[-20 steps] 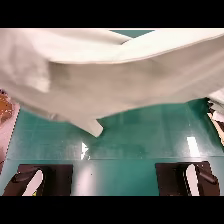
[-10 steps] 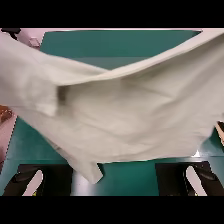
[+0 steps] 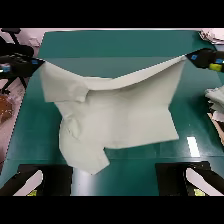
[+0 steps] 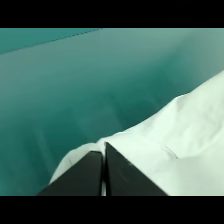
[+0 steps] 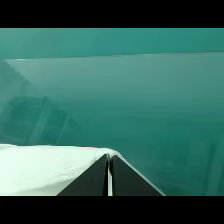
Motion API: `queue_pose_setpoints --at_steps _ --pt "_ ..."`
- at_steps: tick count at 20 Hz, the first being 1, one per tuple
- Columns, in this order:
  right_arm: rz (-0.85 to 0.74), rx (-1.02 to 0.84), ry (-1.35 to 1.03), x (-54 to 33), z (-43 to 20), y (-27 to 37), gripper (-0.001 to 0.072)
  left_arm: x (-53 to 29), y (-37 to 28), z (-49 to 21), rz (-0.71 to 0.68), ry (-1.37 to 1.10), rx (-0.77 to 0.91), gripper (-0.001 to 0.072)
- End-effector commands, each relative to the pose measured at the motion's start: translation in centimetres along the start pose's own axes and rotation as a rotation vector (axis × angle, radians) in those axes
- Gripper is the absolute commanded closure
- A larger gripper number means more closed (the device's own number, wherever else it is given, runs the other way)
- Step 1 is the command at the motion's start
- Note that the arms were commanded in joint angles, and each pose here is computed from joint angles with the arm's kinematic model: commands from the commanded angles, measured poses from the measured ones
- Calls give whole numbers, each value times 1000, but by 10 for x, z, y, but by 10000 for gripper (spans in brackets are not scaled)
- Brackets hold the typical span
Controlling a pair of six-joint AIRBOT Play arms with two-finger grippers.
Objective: Fold the shirts.
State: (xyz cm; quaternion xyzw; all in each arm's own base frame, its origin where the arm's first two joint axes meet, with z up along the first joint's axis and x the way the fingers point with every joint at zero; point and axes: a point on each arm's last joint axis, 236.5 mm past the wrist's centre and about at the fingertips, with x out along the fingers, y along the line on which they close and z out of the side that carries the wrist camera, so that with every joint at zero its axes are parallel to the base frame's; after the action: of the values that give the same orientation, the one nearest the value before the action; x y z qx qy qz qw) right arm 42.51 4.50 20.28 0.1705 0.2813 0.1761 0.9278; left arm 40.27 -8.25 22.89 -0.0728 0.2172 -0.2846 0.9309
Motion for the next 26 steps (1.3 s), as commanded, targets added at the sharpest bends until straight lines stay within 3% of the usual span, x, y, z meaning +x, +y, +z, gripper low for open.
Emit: queue_pose_setpoints --at_steps 1,6,11,16,22,26 --pt "-61 51 21 52 -12 -48 692 54 52 -21 0 -53 -103 680" --pt "-84 90 67 101 -14 -87 692 102 93 -42 -26 -109 -215 680" --pt "-88 107 95 131 -16 -108 692 109 137 -52 126 -122 -195 679" --pt "-75 130 159 143 -37 -115 692 118 101 -91 -37 36 -160 680" --pt "-85 40 302 127 -65 -112 695 99 58 -152 -157 345 -340 683" --pt "-115 53 330 111 -66 -117 695 77 59 -160 -64 439 -378 686"
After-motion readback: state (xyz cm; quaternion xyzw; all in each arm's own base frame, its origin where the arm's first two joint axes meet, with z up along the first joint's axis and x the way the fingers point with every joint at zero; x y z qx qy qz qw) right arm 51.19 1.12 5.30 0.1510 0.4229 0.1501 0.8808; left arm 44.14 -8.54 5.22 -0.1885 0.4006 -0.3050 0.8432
